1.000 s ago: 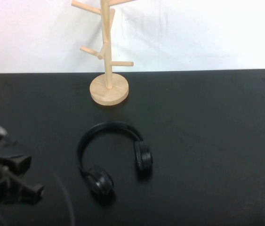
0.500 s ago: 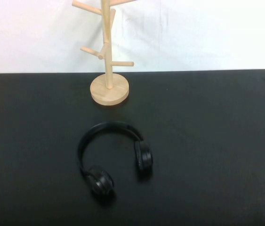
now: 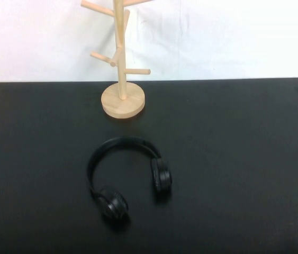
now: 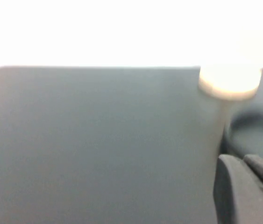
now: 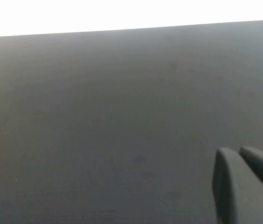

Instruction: Take out the headphones from the headphone stand

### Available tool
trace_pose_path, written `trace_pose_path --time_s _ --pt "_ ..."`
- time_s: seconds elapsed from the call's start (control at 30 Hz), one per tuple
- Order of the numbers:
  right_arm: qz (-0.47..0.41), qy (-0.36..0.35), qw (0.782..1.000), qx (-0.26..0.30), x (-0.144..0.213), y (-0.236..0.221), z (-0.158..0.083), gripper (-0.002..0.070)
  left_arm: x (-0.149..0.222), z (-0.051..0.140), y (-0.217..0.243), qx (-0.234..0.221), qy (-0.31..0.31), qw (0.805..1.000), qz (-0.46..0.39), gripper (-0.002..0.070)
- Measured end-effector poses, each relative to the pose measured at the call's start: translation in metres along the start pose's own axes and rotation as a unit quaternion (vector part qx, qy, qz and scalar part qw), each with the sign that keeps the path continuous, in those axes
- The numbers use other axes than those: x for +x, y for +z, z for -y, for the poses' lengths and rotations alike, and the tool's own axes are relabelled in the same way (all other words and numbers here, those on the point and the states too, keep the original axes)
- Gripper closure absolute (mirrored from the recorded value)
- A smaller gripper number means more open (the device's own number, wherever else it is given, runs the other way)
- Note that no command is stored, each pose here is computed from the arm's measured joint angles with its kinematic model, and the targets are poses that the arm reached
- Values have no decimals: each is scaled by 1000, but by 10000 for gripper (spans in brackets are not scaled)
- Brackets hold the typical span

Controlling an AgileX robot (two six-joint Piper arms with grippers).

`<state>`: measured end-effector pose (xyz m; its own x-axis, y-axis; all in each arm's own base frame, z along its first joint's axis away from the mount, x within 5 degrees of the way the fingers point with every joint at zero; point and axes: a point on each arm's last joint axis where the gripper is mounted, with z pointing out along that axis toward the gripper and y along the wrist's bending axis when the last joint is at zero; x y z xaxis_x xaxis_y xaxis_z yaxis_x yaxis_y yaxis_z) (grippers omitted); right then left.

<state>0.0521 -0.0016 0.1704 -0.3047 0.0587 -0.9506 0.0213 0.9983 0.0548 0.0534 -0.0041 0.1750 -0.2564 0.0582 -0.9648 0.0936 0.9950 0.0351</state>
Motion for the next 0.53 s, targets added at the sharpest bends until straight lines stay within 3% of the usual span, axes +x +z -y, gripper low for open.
trace_pose_path --time_s 0.53 --pt "0 0 1000 0 0 0 0 685 2 -1 0 -3 -2 1000 -12 678"
